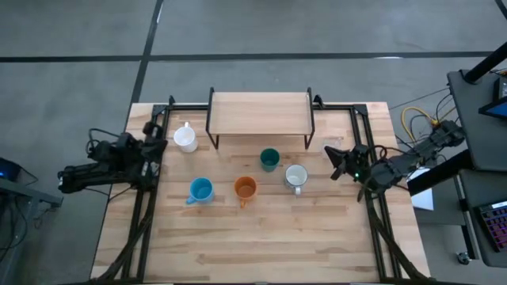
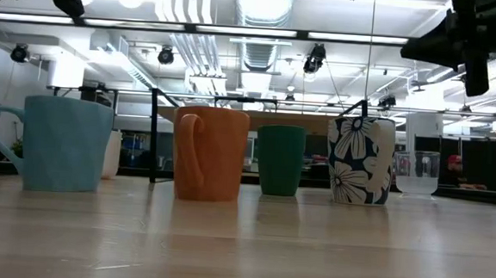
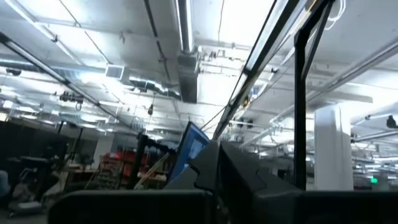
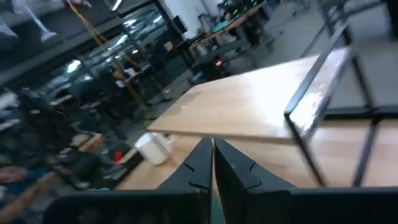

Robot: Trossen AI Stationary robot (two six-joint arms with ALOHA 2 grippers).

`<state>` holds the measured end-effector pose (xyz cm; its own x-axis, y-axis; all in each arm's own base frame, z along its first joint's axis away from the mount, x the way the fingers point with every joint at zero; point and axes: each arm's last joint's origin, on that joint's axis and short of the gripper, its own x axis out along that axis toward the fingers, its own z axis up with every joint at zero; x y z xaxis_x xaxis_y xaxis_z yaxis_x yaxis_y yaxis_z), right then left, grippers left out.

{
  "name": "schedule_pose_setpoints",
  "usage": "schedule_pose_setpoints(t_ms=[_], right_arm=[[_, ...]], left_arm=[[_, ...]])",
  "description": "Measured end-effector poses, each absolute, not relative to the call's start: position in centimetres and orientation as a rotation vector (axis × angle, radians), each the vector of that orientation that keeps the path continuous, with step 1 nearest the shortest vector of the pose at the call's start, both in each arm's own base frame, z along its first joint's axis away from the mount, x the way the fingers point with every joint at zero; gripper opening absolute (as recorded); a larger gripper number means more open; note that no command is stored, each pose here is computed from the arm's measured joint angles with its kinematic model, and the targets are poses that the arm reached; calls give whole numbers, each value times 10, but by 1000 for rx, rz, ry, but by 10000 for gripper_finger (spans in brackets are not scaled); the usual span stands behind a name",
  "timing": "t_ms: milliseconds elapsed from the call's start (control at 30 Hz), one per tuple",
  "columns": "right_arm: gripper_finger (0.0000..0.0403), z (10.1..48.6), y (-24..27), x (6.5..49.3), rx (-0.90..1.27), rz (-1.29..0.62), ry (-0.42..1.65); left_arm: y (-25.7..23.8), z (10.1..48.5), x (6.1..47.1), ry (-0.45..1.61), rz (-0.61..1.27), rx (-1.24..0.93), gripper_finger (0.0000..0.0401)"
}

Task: Stack small to large cups/mugs on shelf
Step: Put the transparent mug on the shelf

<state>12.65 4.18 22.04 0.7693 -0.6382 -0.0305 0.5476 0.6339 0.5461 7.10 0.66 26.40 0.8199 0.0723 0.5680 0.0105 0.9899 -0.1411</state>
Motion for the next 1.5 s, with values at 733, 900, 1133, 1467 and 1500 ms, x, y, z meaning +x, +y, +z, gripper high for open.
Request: schedule_pose_setpoints(t_ms=[733,900,1133,1467,1500], right_arm=[[9,298,3,159,49,-1038,-2],[9,332,-12,139,-130,-1137,279],[9,345,-24,98,80,-1334,345],[9,343,-24,105,243,-1373,159],[9,343,-24,104,231,-1382,150]], left_arm=[[7,260,74,-559,50,-146,0],[7,258,75,-534,52,-149,0],[7,258,75,-535,52,-149,0],[7,258,75,-535,52,-148,0],[7,258,75,-534,51,-148,0]])
